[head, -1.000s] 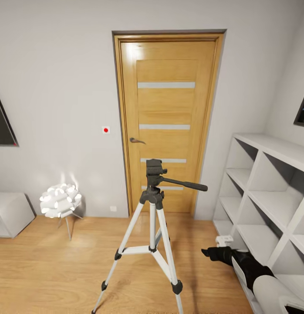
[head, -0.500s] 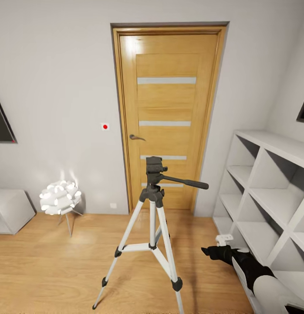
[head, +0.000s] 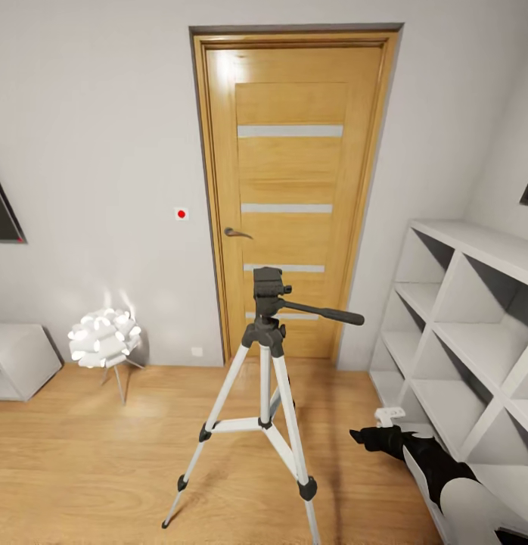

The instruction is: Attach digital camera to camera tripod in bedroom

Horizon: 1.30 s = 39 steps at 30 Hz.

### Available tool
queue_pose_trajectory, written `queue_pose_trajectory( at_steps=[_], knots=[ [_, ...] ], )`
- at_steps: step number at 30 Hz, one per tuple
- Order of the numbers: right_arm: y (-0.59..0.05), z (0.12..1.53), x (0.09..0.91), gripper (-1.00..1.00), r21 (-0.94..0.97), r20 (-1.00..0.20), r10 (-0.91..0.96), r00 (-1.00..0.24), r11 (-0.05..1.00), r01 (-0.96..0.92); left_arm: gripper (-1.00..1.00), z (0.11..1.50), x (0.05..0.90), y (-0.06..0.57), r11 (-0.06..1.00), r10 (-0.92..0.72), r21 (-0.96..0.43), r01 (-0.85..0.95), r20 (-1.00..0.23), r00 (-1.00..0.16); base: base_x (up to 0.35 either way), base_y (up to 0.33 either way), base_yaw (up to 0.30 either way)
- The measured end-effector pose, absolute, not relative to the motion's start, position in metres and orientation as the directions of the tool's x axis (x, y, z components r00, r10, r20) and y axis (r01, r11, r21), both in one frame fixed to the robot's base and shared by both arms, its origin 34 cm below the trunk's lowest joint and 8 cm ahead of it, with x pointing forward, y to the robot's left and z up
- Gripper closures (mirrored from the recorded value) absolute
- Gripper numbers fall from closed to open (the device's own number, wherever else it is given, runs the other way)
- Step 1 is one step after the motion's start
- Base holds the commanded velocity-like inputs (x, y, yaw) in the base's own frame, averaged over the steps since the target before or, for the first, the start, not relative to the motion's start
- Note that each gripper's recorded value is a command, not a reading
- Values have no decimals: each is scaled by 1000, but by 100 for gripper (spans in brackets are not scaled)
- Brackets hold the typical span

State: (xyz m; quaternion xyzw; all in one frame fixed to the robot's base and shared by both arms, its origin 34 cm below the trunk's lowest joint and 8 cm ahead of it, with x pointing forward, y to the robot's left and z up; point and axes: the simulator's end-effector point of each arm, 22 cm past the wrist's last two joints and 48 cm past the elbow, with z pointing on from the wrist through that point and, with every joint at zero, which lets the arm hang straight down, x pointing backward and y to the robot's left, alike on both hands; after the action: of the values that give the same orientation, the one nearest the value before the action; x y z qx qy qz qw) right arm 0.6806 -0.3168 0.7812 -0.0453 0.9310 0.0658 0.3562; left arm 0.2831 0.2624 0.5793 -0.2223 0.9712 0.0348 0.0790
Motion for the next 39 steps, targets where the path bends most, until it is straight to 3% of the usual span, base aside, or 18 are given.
queue_pose_trajectory(
  at_steps=[39],
  knots=[
    [-317,746,668,-100,98,-620,-38,-783,987,-125,100,570,259,261,900,-425,58,-433,-113,-898,0,0,0]
  ],
)
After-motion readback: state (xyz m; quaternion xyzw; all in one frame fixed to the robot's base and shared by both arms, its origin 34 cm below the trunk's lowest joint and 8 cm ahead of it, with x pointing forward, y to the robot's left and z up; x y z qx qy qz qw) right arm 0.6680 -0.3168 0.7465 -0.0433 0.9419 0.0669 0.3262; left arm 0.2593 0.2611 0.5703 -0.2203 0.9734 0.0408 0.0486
